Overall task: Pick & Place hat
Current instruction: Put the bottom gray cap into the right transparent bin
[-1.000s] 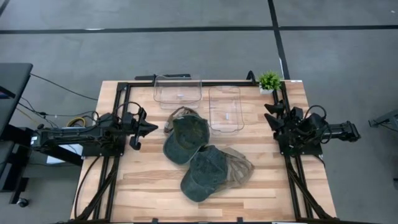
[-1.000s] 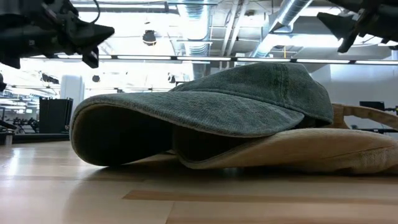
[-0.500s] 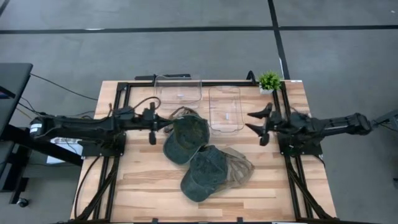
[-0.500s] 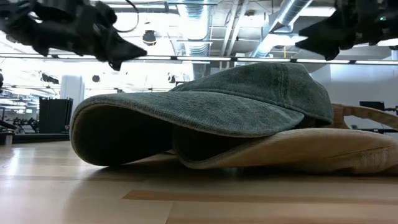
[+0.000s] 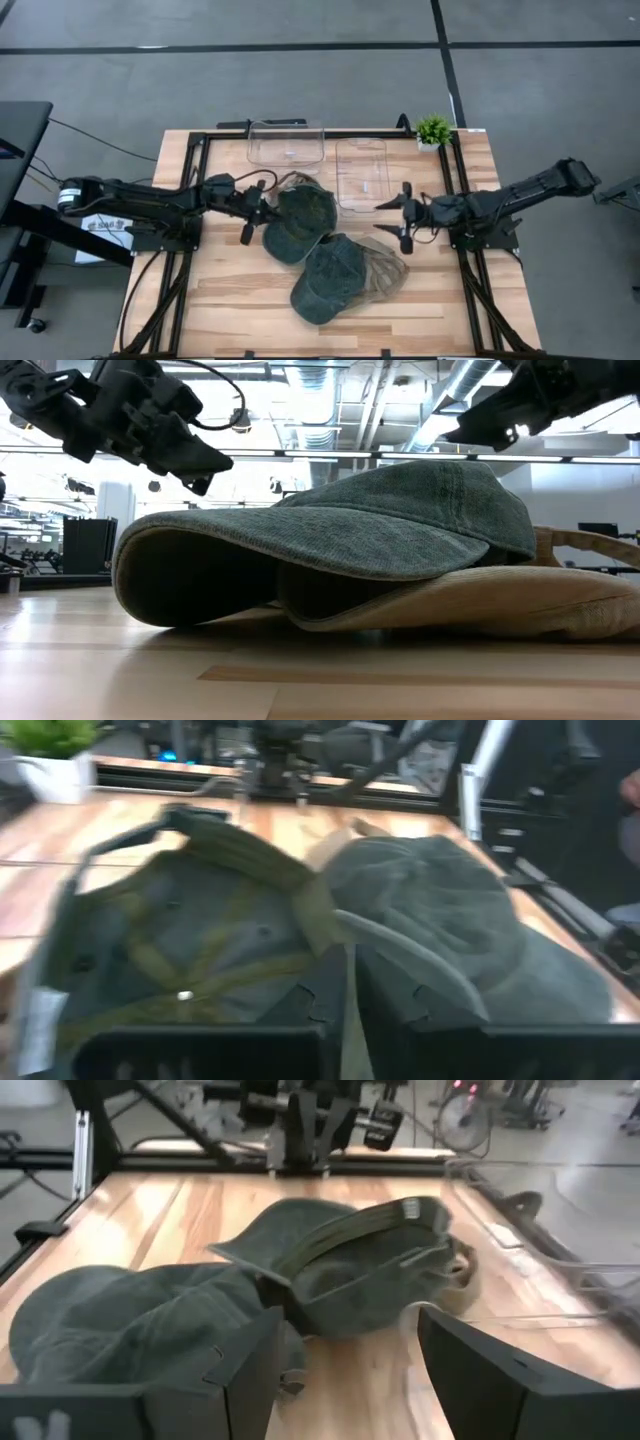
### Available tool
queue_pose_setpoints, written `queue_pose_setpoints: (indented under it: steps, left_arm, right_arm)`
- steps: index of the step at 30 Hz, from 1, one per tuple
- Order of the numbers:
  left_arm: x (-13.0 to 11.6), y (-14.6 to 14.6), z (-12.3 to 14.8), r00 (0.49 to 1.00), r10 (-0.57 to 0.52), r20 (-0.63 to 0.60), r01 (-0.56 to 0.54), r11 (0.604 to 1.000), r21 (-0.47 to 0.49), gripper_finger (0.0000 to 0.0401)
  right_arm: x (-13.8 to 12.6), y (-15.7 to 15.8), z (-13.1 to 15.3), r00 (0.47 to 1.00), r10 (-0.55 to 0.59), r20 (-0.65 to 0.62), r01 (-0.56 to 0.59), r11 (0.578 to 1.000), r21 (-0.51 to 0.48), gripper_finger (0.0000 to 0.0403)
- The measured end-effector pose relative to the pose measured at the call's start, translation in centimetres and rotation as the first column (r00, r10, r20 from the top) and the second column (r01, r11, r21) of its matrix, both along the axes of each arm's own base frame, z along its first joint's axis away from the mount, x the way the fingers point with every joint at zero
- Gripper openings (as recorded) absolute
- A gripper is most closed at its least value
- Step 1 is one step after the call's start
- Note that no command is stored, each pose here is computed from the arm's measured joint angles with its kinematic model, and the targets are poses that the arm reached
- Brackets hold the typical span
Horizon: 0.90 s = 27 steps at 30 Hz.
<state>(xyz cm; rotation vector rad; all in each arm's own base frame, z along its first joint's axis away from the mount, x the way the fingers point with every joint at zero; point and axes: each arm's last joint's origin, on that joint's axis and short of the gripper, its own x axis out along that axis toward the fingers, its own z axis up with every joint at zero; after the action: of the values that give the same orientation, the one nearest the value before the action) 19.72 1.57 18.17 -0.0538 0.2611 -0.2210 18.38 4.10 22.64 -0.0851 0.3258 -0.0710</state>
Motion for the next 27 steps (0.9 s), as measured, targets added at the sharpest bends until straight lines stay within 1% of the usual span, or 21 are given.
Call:
queue_pose_setpoints:
  steps: [4,7,10,13,19,23,27]
  left_arm:
    - [0.0,-0.7,0.0,0.999,-0.038,-0.001,0.038,0.999,-0.002,0.0071]
    - [0.1,-1.1,0.0,0.999,-0.049,-0.009,0.049,0.998,-0.037,0.0094]
    - [0.1,-1.5,0.0,0.998,-0.053,-0.021,0.051,0.995,-0.085,0.0106]
    - [0.1,-2.0,0.0,0.997,-0.072,-0.028,0.068,0.991,-0.112,0.0111]
    - [0.0,-3.5,0.0,0.996,-0.081,-0.027,0.078,0.992,-0.095,0.0111]
    - [0.0,-4.4,0.0,0.997,-0.075,-0.024,0.073,0.994,-0.082,0.0111]
    - [-0.1,-5.2,0.1,0.997,-0.081,-0.018,0.079,0.993,-0.088,0.0111]
  right_arm:
    - [1.4,1.2,0.1,0.999,-0.010,-0.038,0.009,1.000,-0.013,0.0221]
    - [2.1,2.1,0.3,0.999,-0.003,-0.050,0.003,1.000,0.009,0.0221]
    - [2.5,2.9,0.7,0.997,0.013,-0.079,-0.010,0.999,0.038,0.0221]
    - [2.5,3.8,0.9,0.991,0.024,-0.131,-0.014,0.997,0.076,0.0221]
    - [2.4,5.4,1.0,0.972,0.034,-0.231,0.001,0.988,0.151,0.0221]
    - [2.0,6.1,0.7,0.953,0.017,-0.304,0.049,0.977,0.208,0.0221]
    - [1.3,6.4,-0.2,0.919,-0.021,-0.394,0.136,0.954,0.266,0.0221]
